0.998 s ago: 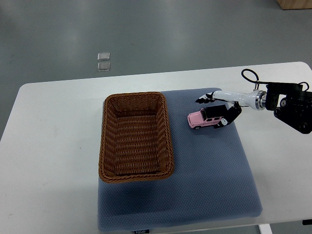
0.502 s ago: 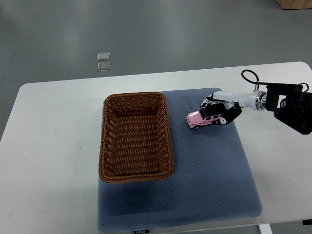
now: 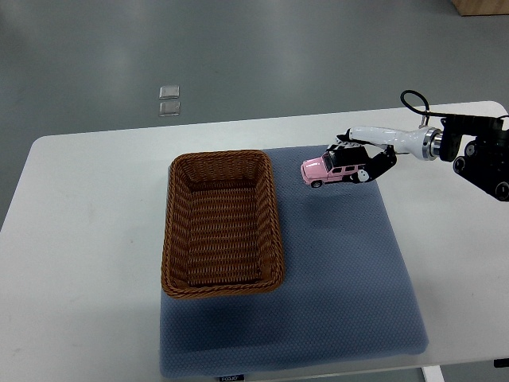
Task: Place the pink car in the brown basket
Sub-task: 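Lift the pink car with the right hand and carry it over the basket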
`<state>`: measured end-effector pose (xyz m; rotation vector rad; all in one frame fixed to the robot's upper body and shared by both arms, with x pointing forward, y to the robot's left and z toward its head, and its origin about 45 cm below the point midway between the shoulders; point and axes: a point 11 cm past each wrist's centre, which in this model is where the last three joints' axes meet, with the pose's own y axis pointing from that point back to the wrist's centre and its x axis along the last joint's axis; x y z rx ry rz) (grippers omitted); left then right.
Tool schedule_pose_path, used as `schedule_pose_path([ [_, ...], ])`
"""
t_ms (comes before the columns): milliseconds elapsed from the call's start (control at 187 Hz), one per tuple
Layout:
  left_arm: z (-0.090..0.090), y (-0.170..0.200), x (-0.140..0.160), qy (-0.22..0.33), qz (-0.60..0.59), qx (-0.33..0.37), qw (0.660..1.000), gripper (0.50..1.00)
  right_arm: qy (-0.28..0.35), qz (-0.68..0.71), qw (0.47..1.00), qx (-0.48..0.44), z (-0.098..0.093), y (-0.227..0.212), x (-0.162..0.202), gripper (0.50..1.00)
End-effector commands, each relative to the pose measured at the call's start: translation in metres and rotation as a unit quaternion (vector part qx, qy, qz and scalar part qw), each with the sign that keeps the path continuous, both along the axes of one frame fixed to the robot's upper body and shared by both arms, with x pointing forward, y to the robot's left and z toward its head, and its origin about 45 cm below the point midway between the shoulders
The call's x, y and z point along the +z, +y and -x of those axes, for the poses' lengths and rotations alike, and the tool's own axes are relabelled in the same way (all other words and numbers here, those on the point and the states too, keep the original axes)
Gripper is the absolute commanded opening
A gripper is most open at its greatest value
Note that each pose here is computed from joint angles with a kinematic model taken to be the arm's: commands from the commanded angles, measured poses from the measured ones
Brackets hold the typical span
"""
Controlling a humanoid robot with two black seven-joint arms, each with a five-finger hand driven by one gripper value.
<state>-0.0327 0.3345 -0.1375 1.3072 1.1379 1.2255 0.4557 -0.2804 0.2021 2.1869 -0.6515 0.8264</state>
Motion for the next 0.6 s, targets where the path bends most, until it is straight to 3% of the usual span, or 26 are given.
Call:
schedule_pose_path([
  [0, 0.000, 0.000, 0.000, 0.000, 0.000, 0.000, 1.000, 1.000, -0.013, -0.001, 1.000, 0.004, -0.007, 0.004, 0.013, 0.500],
  [246, 0.000, 0.000, 0.000, 0.000, 0.000, 0.000, 1.000, 1.000, -0.050, -0.016, 0.998, 0.030, -0.024, 0.033, 0.054, 0.500],
  [315, 0.000, 0.000, 0.000, 0.000, 0.000, 0.000, 1.000, 1.000, -0.057, -0.028, 0.996, 0.057, -0.026, 0.062, 0.062, 0.500],
  [496, 0.000, 0.000, 0.000, 0.001, 0.000, 0.001, 1.000, 1.000, -0.058, -0.048, 0.991, 0.114, -0.021, 0.123, 0.069, 0.500],
  [593, 0.000, 0.000, 0.000, 0.000, 0.000, 0.000, 1.000, 1.000, -0.045, -0.063, 0.985, 0.156, -0.010, 0.163, 0.067, 0.500],
])
